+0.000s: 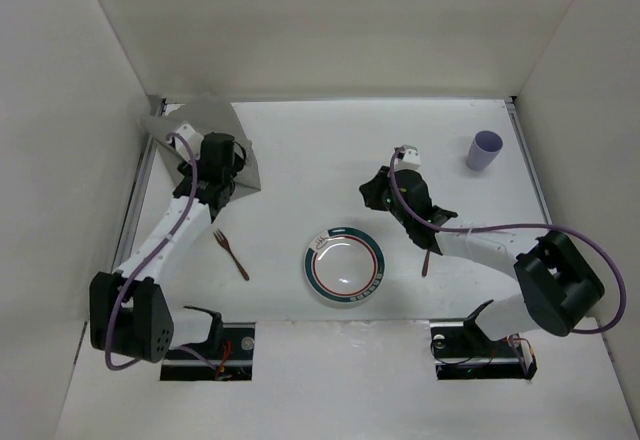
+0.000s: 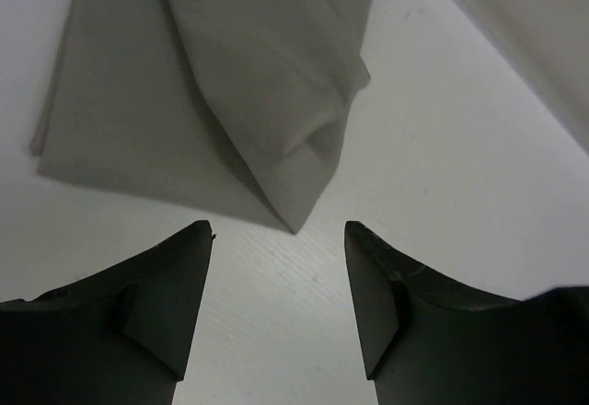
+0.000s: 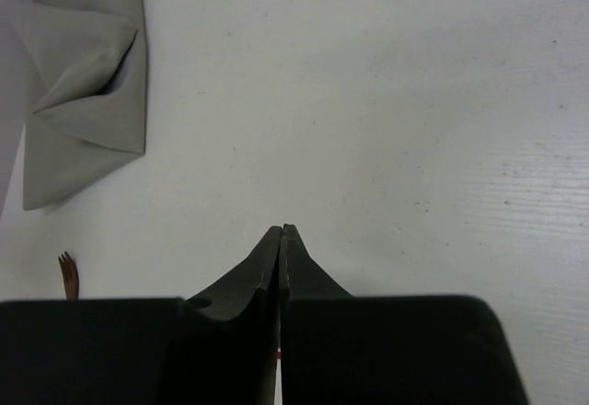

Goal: Set the dinner table for one person

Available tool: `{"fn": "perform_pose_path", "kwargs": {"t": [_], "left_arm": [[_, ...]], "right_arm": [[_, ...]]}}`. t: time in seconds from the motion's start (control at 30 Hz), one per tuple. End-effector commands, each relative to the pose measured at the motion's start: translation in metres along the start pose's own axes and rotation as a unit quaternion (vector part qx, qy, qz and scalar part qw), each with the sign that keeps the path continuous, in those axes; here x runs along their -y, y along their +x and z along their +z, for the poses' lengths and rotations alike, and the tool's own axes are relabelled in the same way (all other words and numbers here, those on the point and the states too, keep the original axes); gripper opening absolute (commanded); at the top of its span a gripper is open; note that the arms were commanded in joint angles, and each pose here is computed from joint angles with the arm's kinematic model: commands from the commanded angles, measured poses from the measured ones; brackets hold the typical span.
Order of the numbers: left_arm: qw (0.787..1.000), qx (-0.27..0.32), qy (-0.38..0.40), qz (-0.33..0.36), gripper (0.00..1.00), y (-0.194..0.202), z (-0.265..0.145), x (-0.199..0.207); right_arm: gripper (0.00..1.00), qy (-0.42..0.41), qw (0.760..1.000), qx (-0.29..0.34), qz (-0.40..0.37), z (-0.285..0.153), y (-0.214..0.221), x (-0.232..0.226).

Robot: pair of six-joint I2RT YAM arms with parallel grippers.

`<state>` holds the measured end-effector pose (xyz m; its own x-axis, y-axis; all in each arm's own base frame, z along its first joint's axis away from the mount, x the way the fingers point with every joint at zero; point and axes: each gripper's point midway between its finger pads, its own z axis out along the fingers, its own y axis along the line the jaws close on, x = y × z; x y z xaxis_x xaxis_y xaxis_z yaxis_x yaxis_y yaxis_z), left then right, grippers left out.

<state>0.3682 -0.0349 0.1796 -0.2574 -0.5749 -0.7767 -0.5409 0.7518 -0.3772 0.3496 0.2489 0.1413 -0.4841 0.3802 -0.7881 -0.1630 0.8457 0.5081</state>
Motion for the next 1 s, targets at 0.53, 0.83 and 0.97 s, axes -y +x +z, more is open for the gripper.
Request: {"fn": "perform_pose_path", "kwargs": {"t": [0.53,0.83,0.97], "left_arm": [[0.991,-0.052,-0.002,-0.124,0.56,-0.033,0.133,-0.017],[0.990,-0.115,0.015,-0.083,0.42,0.043,0.147,0.026],[0.988,-0.143,0.039,-0.052,0.17,0.079,0.140,0.052]], "right_arm": [[0.47,-0.047,0.999,-0.011,0.022,0.005,0.003,-0.012],[0.48,-0.044,0.999,-0.009,0.026,0.005,0.000,-0.007],[0.48,-0.043,0.999,-0.007,0.026,0.005,-0.001,-0.006]]}}
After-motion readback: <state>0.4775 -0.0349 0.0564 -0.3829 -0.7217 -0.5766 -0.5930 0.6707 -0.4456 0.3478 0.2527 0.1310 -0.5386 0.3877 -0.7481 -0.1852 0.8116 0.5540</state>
